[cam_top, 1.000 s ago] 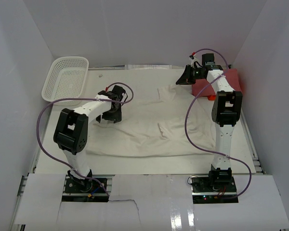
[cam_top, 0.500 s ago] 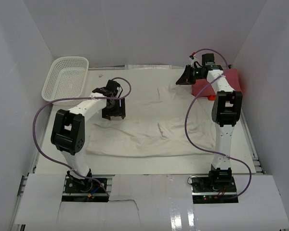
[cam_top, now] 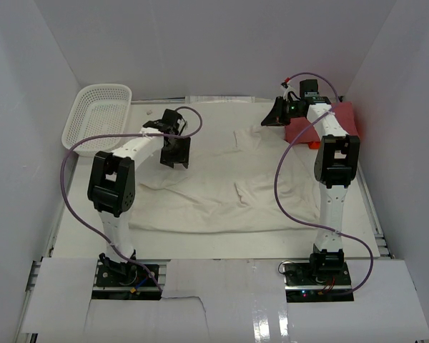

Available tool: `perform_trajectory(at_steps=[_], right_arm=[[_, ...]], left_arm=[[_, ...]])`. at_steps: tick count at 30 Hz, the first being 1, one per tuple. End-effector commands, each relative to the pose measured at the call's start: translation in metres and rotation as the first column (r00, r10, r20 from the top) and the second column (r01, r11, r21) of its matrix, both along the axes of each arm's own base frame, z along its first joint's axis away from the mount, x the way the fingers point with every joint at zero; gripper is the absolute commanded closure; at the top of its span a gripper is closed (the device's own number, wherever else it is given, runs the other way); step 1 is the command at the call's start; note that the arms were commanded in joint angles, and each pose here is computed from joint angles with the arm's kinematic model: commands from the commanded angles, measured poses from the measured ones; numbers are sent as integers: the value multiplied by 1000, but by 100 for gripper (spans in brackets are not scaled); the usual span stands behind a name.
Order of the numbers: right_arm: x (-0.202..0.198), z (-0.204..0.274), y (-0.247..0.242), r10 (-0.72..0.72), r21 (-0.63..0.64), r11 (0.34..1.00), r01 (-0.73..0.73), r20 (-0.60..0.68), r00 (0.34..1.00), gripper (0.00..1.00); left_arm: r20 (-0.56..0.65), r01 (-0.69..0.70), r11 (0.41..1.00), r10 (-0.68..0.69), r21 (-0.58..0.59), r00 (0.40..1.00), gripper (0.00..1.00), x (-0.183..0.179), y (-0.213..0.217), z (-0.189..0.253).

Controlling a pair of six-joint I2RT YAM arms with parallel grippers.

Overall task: Fold and stack the t-shirts
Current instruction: Grap the side of the flattened tshirt furthest away from the robot with both arms

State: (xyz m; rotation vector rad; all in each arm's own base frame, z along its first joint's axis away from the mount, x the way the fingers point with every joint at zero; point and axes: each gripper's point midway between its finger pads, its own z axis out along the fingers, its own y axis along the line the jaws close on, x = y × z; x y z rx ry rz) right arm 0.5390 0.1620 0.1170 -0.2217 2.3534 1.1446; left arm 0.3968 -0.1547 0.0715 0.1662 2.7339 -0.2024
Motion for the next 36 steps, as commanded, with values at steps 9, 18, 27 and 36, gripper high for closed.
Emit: perform_trajectory(at_steps=[9, 18, 27, 36], right_arm=[[0, 31, 0, 17, 15, 1000, -18, 72, 997, 92], [1, 30, -1, 18, 15, 1000, -19, 72, 997, 92], [1, 32, -1, 17, 14, 1000, -18, 76, 997, 92], [1, 29, 0, 19, 14, 1000, -20, 71, 997, 92]], left_arm=[[-83, 51, 997, -55, -49, 995, 38, -8, -8, -16], [-53, -48, 997, 45, -56, 998, 32, 5, 17, -5], [-113, -50, 992, 37, -117, 993, 35, 3, 14, -21], [-142, -7, 980, -22, -197, 990, 42, -7, 0, -19]])
